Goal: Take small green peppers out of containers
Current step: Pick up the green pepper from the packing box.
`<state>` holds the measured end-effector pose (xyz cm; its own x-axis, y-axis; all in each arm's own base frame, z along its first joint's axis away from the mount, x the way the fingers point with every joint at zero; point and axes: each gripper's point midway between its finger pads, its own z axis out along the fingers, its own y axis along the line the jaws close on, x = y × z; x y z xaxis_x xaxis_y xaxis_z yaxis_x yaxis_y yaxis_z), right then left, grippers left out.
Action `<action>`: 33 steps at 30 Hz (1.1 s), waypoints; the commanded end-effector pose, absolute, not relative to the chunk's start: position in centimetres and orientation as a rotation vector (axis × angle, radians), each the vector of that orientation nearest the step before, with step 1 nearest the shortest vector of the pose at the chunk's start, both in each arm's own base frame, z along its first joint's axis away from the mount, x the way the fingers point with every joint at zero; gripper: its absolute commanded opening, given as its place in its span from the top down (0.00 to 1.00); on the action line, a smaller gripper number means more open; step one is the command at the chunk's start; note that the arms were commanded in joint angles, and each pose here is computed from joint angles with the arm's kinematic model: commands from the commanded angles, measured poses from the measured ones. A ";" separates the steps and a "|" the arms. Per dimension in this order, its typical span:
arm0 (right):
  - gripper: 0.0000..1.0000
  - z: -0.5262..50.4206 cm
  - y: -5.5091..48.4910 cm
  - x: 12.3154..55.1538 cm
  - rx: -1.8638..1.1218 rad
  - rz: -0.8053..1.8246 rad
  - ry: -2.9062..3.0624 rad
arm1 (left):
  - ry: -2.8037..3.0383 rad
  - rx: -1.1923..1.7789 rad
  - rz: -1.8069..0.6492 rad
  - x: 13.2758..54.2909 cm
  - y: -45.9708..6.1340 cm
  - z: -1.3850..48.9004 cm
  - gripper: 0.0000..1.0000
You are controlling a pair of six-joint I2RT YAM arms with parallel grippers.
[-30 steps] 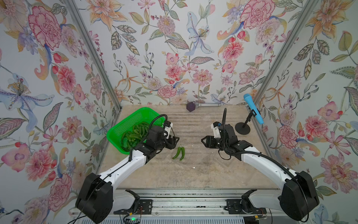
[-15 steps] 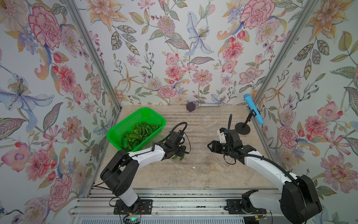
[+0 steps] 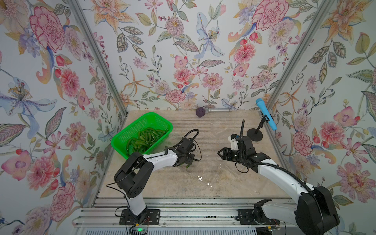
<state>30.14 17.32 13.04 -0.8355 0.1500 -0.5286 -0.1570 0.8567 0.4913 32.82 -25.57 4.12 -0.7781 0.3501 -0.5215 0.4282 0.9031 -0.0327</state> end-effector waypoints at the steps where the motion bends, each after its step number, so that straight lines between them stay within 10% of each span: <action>1: 0.41 13.1 17.1 29.9 -0.011 0.722 2.450 | 2.550 0.554 -0.150 33.5 -25.4 3.9 0.40; 33: 0.40 13.9 16.8 30.1 -0.007 0.752 2.428 | 2.587 0.553 -0.359 32.9 -28.4 2.3 0.43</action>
